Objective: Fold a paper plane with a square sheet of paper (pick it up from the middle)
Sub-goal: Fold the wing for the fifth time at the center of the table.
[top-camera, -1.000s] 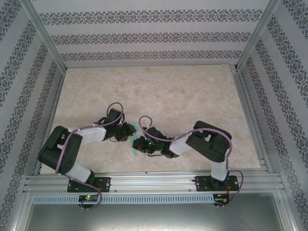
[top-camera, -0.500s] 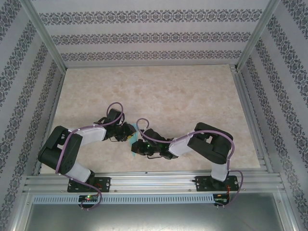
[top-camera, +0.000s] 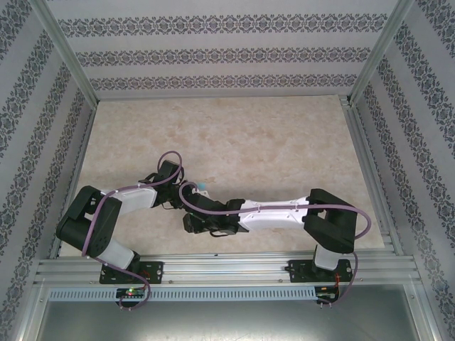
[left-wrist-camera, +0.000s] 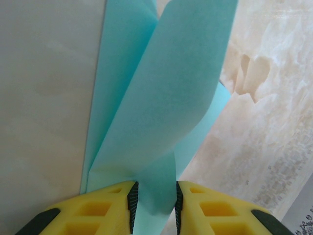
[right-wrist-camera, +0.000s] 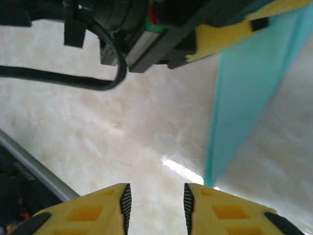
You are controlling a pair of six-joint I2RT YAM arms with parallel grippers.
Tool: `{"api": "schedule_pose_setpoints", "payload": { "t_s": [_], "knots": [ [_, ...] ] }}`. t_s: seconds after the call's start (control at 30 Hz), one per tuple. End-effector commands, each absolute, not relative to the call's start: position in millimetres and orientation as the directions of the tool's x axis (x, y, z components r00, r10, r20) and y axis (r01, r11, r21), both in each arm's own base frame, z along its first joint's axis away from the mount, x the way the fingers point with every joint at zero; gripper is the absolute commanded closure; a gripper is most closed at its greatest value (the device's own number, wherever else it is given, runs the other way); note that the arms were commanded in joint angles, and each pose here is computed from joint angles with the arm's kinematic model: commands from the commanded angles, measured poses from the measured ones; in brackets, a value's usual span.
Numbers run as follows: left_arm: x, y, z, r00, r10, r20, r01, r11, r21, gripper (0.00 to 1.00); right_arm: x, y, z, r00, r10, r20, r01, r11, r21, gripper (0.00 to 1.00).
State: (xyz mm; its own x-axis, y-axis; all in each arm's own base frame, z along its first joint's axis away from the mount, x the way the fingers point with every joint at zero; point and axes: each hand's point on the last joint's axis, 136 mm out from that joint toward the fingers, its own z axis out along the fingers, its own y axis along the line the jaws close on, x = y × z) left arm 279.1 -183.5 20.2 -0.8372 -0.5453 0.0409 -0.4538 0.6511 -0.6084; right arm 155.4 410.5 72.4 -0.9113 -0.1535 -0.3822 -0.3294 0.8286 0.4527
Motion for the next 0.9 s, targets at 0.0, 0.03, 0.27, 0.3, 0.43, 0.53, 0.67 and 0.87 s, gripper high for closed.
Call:
{"api": "schedule_pose_setpoints", "payload": {
  "t_s": [0.0, 0.03, 0.27, 0.3, 0.43, 0.53, 0.67, 0.87],
  "knots": [
    [257.9, -163.4, -3.5, -0.798, -0.593, 0.11, -0.564, 0.668, -0.486, 0.69, 163.9, 368.1, 57.4, -0.889, -0.21, -0.406, -0.317, 0.924, 0.215, 0.62],
    [257.9, -163.5, -3.7, -0.797, -0.593, 0.112, -0.565, 0.668, -0.485, 0.69, 162.9, 369.9, 56.7, -0.885, -0.221, -0.411, -0.323, 0.925, 0.2, 0.61],
    [258.5, -163.7, -3.4, -0.796, -0.593, 0.116, -0.567, 0.667, -0.483, 0.69, 160.4, 397.0, 50.4, -0.886, -0.246, -0.393, -0.355, 0.905, 0.234, 0.59],
    [258.9, -163.7, -3.4, -0.797, -0.593, 0.116, -0.567, 0.667, -0.483, 0.69, 159.8, 400.5, 50.0, -0.886, -0.25, -0.39, -0.36, 0.902, 0.24, 0.59],
    [258.6, -163.6, -4.4, -0.795, -0.594, 0.123, -0.571, 0.665, -0.481, 0.69, 160.6, 405.2, 40.5, -0.892, -0.256, -0.373, -0.355, 0.908, 0.225, 0.59],
    [258.5, -163.2, -4.8, -0.792, -0.597, 0.126, -0.576, 0.663, -0.479, 0.69, 162.9, 401.2, 33.6, -0.893, -0.26, -0.367, -0.346, 0.919, 0.189, 0.61],
    [258.8, -162.5, -5.5, -0.787, -0.603, 0.13, -0.582, 0.658, -0.478, 0.69, 162.9, 397.8, 25.4, -0.893, -0.272, -0.36, -0.346, 0.924, 0.161, 0.62],
    [258.9, -162.8, -6.0, -0.785, -0.605, 0.134, -0.586, 0.653, -0.48, 0.69, 162.3, 397.2, 16.6, -0.892, -0.289, -0.347, -0.355, 0.924, 0.143, 0.62]
  ]
}}
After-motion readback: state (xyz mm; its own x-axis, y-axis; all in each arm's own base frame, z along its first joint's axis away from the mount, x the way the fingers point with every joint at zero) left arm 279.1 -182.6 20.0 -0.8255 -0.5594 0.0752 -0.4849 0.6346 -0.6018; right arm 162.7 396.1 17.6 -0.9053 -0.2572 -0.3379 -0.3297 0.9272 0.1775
